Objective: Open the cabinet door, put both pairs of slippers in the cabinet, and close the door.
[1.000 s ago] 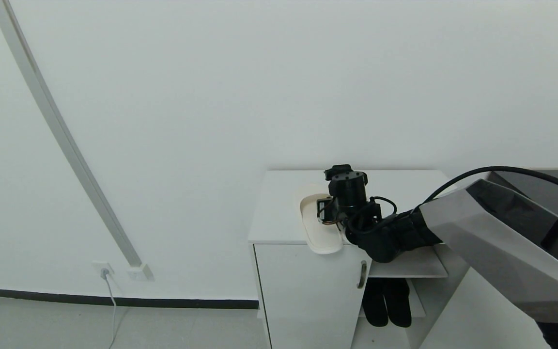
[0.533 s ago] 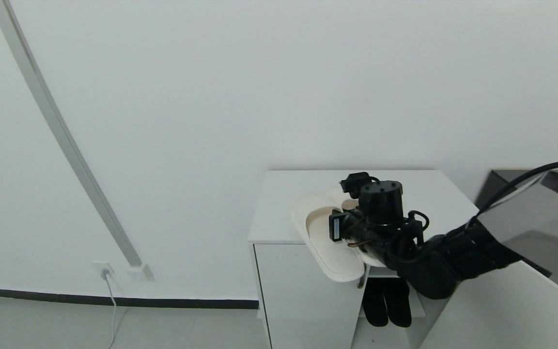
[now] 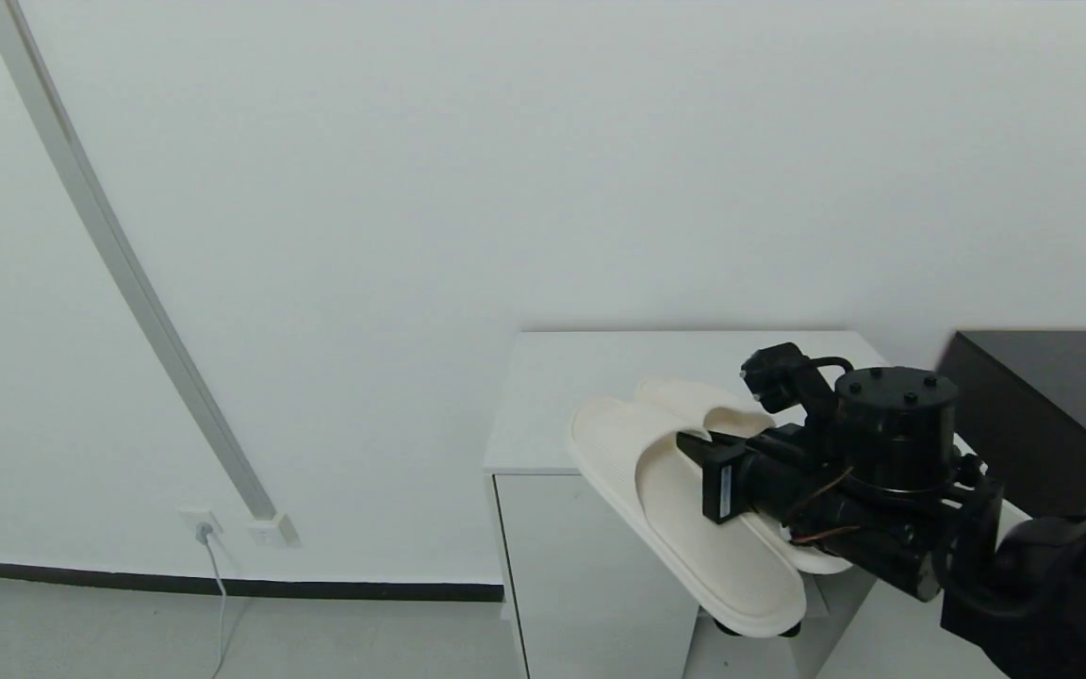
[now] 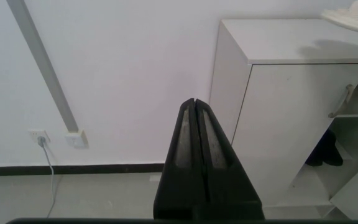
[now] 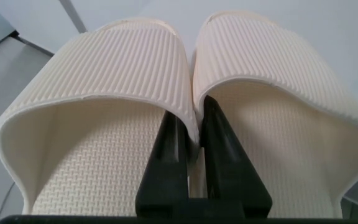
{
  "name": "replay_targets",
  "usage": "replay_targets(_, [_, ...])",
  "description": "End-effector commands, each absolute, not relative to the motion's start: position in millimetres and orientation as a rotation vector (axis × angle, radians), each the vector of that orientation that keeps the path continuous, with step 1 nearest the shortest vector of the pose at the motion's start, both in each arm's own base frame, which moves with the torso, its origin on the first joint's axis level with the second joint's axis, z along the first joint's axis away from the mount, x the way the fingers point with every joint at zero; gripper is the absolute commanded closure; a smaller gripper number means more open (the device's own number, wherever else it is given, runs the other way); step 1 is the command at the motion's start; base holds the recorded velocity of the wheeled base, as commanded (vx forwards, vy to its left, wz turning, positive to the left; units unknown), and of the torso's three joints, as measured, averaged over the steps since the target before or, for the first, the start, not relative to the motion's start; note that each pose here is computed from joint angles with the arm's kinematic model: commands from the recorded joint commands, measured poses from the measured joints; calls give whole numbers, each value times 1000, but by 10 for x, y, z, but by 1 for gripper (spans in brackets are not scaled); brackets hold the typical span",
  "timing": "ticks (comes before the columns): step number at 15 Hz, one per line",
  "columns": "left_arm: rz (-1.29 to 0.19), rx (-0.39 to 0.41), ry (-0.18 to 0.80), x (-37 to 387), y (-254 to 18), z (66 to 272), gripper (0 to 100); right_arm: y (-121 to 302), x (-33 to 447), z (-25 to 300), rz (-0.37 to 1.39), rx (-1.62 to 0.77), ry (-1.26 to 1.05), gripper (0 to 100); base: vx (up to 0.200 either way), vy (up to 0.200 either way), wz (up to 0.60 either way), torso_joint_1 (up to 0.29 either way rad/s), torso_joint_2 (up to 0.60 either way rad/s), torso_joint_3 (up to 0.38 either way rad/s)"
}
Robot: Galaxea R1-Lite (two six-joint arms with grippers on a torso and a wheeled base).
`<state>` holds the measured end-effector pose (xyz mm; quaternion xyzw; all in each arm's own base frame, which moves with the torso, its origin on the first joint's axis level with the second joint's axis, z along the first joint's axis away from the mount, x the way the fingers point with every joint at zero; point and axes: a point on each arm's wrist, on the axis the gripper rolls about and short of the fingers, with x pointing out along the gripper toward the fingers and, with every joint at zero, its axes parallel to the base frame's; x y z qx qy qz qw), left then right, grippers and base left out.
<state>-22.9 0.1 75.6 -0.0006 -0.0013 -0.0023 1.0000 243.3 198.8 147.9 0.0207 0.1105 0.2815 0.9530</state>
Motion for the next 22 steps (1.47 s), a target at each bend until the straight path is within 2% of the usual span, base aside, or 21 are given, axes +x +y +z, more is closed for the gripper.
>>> replay_targets(1, [-5, -2, -2, -228, 1, 756, 100, 1929, 2287, 1585, 591, 37, 195, 100, 0, 0, 0, 0, 0, 0])
replay_targets(10, [-5, -3, -2, -228, 1, 756, 100, 1984, 2199, 1515, 598, 16, 217, 100, 0, 0, 0, 0, 0, 0])
replay_targets(19, [-6, -3, -2, -228, 1, 756, 100, 2019, 2204, 1477, 603, 9, 228, 100, -200, 0, 0, 0, 2, 2])
replay_targets(22, [-6, -3, -2, -228, 1, 756, 100, 2022, 2208, 1468, 603, 6, 230, 100, 0, 0, 0, 0, 0, 0])
